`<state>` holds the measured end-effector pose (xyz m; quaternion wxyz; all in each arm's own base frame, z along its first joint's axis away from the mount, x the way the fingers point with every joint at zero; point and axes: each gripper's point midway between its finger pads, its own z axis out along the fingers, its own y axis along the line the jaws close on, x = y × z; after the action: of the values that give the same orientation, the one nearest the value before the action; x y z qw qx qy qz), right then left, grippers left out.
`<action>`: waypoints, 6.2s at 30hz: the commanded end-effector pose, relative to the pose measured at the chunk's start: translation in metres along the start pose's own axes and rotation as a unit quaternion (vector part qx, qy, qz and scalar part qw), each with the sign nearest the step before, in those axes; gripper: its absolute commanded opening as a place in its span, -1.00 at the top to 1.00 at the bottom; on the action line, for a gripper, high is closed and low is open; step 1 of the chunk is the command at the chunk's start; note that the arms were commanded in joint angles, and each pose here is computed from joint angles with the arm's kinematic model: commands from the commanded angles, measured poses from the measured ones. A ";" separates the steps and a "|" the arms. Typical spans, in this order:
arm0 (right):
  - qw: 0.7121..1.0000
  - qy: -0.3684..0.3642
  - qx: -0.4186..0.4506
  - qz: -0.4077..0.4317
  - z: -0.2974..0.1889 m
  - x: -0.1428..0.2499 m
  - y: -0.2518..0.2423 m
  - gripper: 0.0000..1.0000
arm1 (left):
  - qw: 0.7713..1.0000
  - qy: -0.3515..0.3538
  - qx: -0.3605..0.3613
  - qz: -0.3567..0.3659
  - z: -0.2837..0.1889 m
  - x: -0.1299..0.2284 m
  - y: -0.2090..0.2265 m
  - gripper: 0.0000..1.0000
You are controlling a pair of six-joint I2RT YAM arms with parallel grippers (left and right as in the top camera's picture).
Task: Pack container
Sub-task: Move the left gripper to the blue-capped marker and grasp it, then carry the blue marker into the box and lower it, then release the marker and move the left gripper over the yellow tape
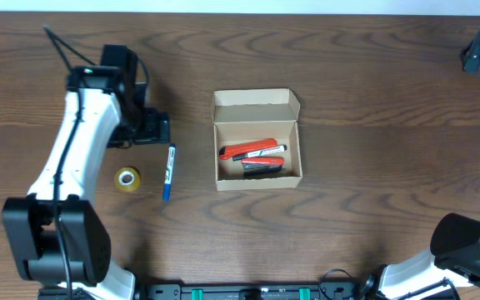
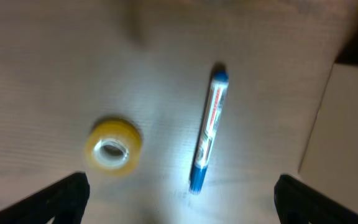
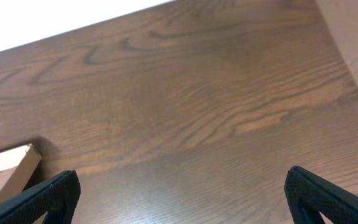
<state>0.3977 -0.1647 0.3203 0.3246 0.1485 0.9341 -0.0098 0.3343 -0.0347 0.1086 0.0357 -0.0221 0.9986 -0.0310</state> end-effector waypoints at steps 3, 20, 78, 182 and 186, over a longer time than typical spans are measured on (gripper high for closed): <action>1.000 0.017 -0.004 -0.002 0.009 0.012 -0.001 -0.98 | 0.999 0.014 0.006 0.042 0.037 0.017 -0.026 -0.91; 0.999 0.043 -0.006 0.002 0.029 0.028 -0.003 -0.99 | 0.996 0.026 -0.016 0.083 0.092 0.055 -0.044 -0.91; 0.999 0.053 -0.007 -0.001 0.029 0.033 -0.003 -0.98 | 0.990 -0.043 0.121 0.063 0.070 0.024 -0.080 0.88; 0.989 0.012 -0.011 0.148 0.006 0.036 -0.090 -0.99 | 0.989 -0.122 -0.027 0.079 -0.165 -0.034 0.013 -0.91; 0.989 0.011 -0.011 0.148 0.006 0.035 -0.090 -0.99 | 0.995 -0.089 -0.025 0.046 -0.138 -0.028 0.030 -0.91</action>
<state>0.3509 -0.2463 0.2820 0.3073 0.2784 0.9090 0.0422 0.3576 0.0043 0.2641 0.1515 0.0528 0.9870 0.0112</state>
